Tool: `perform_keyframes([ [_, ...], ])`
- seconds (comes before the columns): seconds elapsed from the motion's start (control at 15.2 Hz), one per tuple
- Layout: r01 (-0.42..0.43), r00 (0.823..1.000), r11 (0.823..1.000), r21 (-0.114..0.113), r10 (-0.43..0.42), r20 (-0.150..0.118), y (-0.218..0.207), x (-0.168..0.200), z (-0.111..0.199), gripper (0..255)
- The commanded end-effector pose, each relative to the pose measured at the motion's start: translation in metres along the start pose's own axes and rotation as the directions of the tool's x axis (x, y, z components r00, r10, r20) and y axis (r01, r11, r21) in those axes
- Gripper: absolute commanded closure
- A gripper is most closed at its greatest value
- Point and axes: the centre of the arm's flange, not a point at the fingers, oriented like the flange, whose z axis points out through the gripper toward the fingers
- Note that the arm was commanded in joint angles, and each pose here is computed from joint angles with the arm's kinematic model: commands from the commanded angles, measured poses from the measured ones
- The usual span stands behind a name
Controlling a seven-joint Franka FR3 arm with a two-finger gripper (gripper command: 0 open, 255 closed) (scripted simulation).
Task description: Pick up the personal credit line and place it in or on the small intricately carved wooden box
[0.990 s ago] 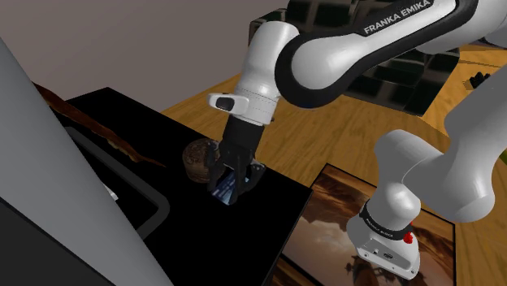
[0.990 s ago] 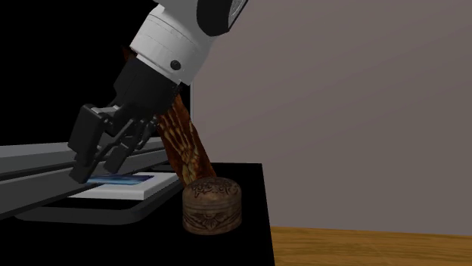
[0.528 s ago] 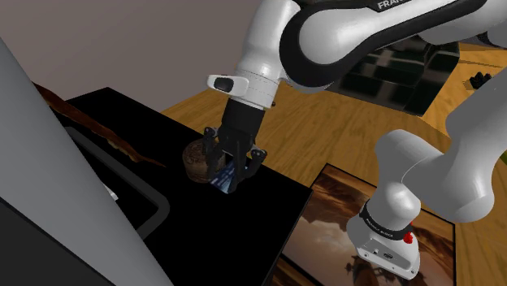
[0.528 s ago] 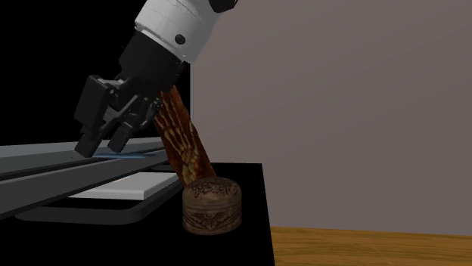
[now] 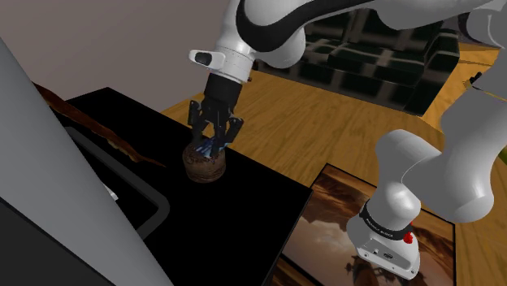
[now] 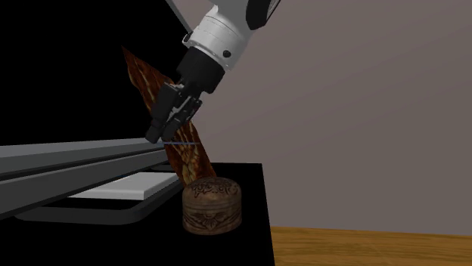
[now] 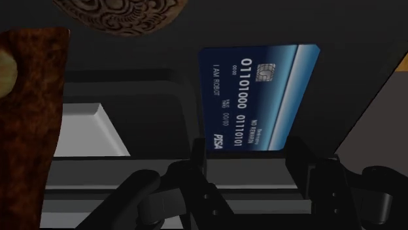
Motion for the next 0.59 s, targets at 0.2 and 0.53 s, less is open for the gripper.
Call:
perform_keyframes([
  [0.2, 0.002, 1.000, 1.000, 0.000, -0.002, 0.001, 0.061, -0.022, -0.018, 255],
  [0.53, 0.002, 1.000, 1.000, 0.000, -0.002, 0.001, 0.097, -0.041, -0.022, 255],
])
